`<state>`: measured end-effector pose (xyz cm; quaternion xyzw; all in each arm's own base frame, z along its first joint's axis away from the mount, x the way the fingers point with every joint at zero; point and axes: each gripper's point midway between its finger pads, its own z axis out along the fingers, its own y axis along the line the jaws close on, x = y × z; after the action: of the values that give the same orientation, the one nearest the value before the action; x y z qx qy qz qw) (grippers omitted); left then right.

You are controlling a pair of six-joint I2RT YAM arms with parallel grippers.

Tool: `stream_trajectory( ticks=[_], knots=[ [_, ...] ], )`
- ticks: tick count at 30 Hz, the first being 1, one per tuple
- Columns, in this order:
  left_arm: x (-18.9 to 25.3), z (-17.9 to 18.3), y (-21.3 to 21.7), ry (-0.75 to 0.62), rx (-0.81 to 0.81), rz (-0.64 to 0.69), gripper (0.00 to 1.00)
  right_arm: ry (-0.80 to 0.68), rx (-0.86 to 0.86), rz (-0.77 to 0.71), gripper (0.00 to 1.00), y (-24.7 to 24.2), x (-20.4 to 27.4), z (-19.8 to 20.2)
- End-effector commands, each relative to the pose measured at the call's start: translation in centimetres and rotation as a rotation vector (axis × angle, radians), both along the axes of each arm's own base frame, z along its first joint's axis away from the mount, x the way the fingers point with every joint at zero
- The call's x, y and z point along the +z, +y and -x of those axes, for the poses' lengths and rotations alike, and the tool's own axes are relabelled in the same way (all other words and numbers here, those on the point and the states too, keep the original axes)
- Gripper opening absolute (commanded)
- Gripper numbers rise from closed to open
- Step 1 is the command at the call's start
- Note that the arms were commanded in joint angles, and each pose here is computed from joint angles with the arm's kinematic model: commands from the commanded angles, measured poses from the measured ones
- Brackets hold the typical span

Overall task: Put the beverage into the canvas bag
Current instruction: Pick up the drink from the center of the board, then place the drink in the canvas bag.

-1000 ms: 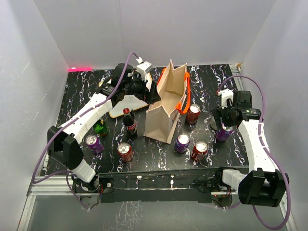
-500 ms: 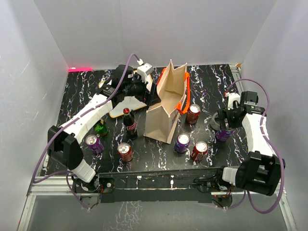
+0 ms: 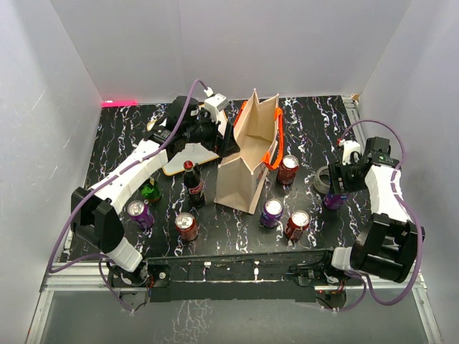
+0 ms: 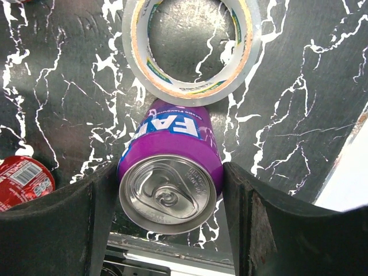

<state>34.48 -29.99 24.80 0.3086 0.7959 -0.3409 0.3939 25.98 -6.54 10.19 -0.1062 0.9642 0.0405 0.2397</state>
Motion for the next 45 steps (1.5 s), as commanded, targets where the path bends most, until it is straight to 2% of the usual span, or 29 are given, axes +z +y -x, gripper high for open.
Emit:
stream_trajectory(
  ticks=[1, 2, 3, 8, 13, 18, 21, 25, 29, 33, 39, 41, 45],
  knots=[
    [3.9, -0.1, -0.3, -0.047, 0.019, 0.058, 0.97, -0.07, 0.059, -0.05, 0.15, 1.0, 2.8, -1.2],
    [4.1, -0.3, -0.3, -0.042, 0.029, 0.061, 0.97, -0.09, 0.07, -0.06, 0.09, 1.3, 3.7, -1.4],
    [4.2, -0.6, -0.4, -0.036, 0.042, 0.065, 0.97, -0.119, 0.081, -0.073, 0.08, 1.7, 4.8, -1.6],
    [4.0, -1.8, -0.8, 0.022, 0.105, 0.075, 0.92, -0.307, 0.113, -0.099, 0.08, 3.1, 12.6, -3.2],
    [3.4, -1.9, -1.1, 0.052, 0.11, 0.068, 0.72, -0.469, 0.168, -0.123, 0.08, 5.1, 20.8, -4.8],
    [2.6, -1.6, -1.7, 0.043, 0.09, 0.056, 0.6, -0.643, 0.245, -0.155, 0.08, 8.3, 28.2, -6.7],
    [2.1, -1.3, -2.1, 0.047, 0.073, 0.045, 0.47, -0.718, 0.307, -0.184, 0.08, 11.0, 31.0, -7.8],
    [1.7, -1.1, -2.2, 0.051, 0.07, 0.042, 0.39, -0.771, 0.416, -0.234, 0.08, 15.8, 33.4, -9.2],
    [1.4, -1.0, -2.1, 0.053, 0.075, 0.04, 0.39, -0.773, 0.545, -0.262, 0.08, 21.1, 33.7, -10.0],
    [1.0, -0.8, -1.9, 0.064, 0.081, 0.027, 0.38, -0.765, 0.613, -0.194, 0.08, 25.3, 32.6, -11.2],
    [1.0, -0.5, -1.6, 0.067, 0.081, 0.016, 0.36, -0.667, 0.601, -0.068, 0.08, 27.4, 27.8, -13.5],
    [1.0, -0.4, -1.5, 0.066, 0.082, 0.015, 0.32, -0.636, 0.585, -0.035, 0.08, 27.3, 26.4, -14.2],
    [0.9, 0.0, -1.6, 0.081, 0.074, 0.028, 0.08, -0.58, 0.564, -0.005, 0.08, 27.3, 24.0, -15.4]
  ],
)
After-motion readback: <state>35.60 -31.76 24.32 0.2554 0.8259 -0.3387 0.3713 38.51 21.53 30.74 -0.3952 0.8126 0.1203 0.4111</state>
